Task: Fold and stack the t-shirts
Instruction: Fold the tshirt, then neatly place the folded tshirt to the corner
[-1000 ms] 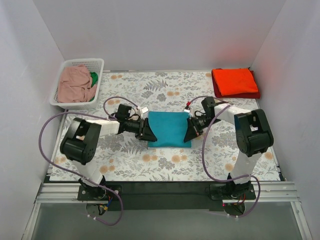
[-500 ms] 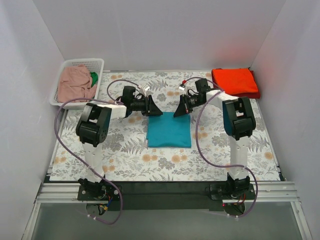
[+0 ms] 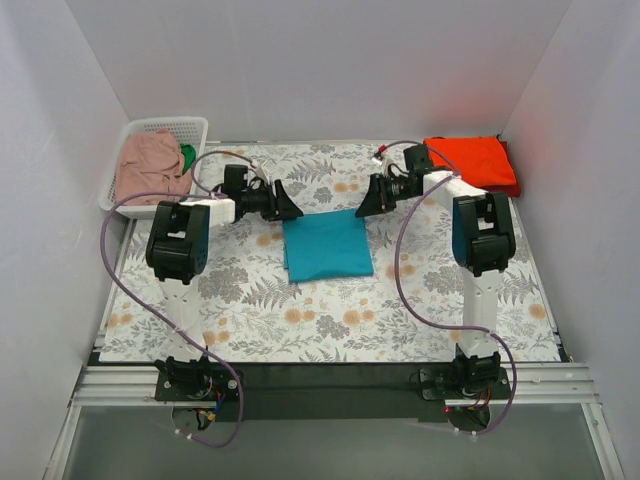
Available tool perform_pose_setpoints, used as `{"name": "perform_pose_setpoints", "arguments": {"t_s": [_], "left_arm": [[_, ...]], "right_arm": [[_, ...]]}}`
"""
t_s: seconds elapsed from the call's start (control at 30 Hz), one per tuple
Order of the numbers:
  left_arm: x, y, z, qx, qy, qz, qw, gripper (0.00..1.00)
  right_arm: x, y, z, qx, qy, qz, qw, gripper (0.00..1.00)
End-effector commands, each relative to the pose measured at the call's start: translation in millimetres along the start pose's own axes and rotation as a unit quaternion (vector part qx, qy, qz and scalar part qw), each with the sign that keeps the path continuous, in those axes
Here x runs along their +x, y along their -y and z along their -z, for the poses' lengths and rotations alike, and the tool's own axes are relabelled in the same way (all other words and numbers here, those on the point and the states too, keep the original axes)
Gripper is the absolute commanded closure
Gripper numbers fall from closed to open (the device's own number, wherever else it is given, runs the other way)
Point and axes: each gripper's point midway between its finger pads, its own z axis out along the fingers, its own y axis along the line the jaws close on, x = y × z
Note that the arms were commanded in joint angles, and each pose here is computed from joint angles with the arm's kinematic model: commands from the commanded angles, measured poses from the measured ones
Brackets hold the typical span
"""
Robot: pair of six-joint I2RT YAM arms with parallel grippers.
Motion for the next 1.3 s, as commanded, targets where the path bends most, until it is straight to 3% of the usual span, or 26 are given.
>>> {"name": "perform_pose_setpoints", "arguments": {"t_s": [0.0, 0.03, 0.07, 0.17, 0.23, 0.3, 0.33, 0.47, 0.53, 0.63, 0.67, 0.9, 1.27], "left_arm": [[-44, 59, 43, -0.003, 0.045, -0.155, 0.987, 0.57], [-53, 84, 58, -0.002, 0.063, -0.196, 0.978, 0.51], [-48, 86, 65, -0.015, 0.057, -0.2, 0.978, 0.48], [-43, 114, 91, -0.046, 0.069, -0.298, 0.951, 0.39], [-40, 138, 102, -0.067, 0.082, -0.392, 0.914, 0.34], [-18, 138, 101, -0.082, 0.06, -0.429, 0.898, 0.33], [-7, 147, 95, -0.086, 0.047, -0.47, 0.877, 0.33], [45, 164, 75, -0.088, 0.004, -0.55, 0.83, 0.33], [82, 170, 56, -0.065, -0.03, -0.577, 0.814, 0.36], [120, 169, 31, -0.057, -0.067, -0.632, 0.77, 0.43], [118, 172, 24, -0.067, -0.057, -0.66, 0.746, 0.44], [177, 157, -35, -0.056, -0.103, -0.745, 0.656, 0.52], [184, 126, -84, -0.078, -0.095, -0.798, 0.59, 0.57]], "right_arm": [[-65, -67, 56, 0.048, 0.078, 0.122, 0.988, 0.62], [-67, -70, 65, 0.062, 0.087, 0.127, 0.986, 0.55], [-67, -73, 72, 0.075, 0.091, 0.147, 0.982, 0.53], [-62, -87, 96, 0.128, 0.102, 0.178, 0.97, 0.47], [-57, -89, 114, 0.182, 0.108, 0.19, 0.959, 0.39], [-54, -91, 131, 0.222, 0.11, 0.21, 0.946, 0.37], [-45, -89, 132, 0.231, 0.1, 0.206, 0.946, 0.36], [-15, -86, 135, 0.24, 0.08, 0.183, 0.95, 0.34], [2, -85, 128, 0.226, 0.068, 0.161, 0.958, 0.32], [31, -80, 118, 0.209, 0.052, 0.115, 0.97, 0.28], [35, -80, 118, 0.211, 0.051, 0.11, 0.97, 0.28], [67, -61, 115, 0.245, 0.071, 0.027, 0.966, 0.3], [78, -48, 99, 0.231, 0.073, -0.055, 0.969, 0.34]]}}
